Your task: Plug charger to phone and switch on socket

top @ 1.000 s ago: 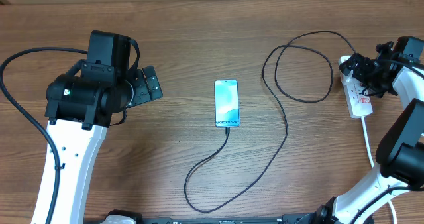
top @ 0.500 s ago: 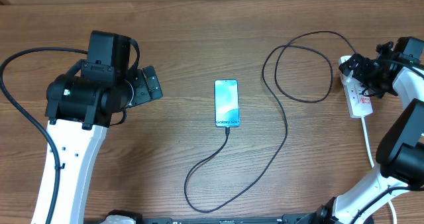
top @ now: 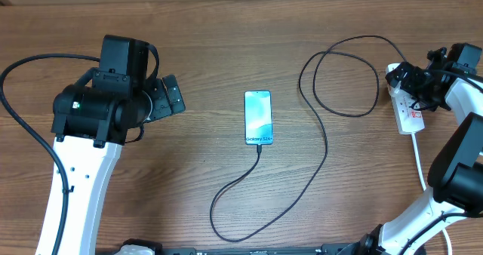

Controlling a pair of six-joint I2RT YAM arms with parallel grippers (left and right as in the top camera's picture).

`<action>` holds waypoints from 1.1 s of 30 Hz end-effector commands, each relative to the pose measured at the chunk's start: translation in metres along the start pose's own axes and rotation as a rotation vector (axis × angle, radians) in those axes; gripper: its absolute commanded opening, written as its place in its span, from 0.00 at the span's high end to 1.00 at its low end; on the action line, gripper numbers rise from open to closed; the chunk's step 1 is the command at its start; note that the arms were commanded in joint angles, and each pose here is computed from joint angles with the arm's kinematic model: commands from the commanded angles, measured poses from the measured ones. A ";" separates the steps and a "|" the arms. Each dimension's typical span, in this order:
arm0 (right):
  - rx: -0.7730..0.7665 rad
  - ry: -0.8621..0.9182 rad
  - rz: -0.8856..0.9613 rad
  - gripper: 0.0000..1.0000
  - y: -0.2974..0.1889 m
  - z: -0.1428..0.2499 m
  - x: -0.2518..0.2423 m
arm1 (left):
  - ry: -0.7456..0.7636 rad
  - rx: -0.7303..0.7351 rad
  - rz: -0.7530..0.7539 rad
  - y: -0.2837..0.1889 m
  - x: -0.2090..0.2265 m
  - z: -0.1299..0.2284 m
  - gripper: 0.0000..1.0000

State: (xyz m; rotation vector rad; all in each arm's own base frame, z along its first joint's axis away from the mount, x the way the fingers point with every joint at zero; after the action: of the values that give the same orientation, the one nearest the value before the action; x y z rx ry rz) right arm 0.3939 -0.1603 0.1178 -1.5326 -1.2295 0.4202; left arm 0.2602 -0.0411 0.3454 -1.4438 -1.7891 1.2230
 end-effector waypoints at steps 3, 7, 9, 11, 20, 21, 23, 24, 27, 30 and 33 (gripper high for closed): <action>0.105 0.020 -0.084 0.00 0.011 0.023 0.013 | 0.026 0.000 -0.014 0.002 -0.001 0.000 0.00; 0.111 0.022 -0.096 0.00 0.011 0.024 0.014 | 0.026 0.000 -0.014 0.002 -0.001 0.000 0.00; 0.111 0.021 -0.096 0.00 0.011 0.024 0.014 | 0.026 0.000 -0.014 0.002 -0.001 0.000 0.00; 0.109 0.020 -0.101 0.00 0.011 0.023 0.015 | 0.026 0.000 -0.014 0.002 -0.001 0.000 0.00; 0.117 0.023 -0.156 0.00 0.011 0.024 0.019 | 0.026 0.000 -0.014 0.002 -0.001 0.000 0.00; 0.118 0.024 -0.156 0.00 0.011 0.024 0.019 | 0.026 0.000 -0.014 0.002 -0.001 0.000 0.00; 0.122 0.026 -0.158 0.00 0.010 0.025 0.019 | 0.026 0.000 -0.014 0.002 -0.001 0.000 0.00; 0.123 0.026 -0.158 0.00 0.010 0.025 0.019 | 0.026 0.000 -0.014 0.002 -0.001 0.000 0.01; 0.126 0.027 -0.157 0.00 0.010 0.025 0.019 | 0.026 0.000 -0.014 0.002 -0.001 0.000 0.00; 0.120 0.026 -0.154 0.00 0.010 0.024 0.019 | 0.026 0.000 -0.014 0.002 -0.001 0.000 0.00; 0.115 0.038 -0.152 0.00 0.009 0.023 0.016 | 0.026 0.000 -0.014 0.002 -0.001 0.000 0.00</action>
State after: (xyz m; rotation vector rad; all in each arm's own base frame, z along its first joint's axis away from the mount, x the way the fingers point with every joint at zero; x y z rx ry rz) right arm 0.3922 -0.1554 0.1209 -1.4832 -1.2581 0.4008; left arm 0.2602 -0.0411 0.3454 -1.4438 -1.7891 1.2230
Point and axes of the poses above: each gripper's point midway between its finger pads, its own y axis out along the fingers, its own x axis along the line the jaws close on, z = x × y, the point moved 9 cm from there along -y, back along the fingers
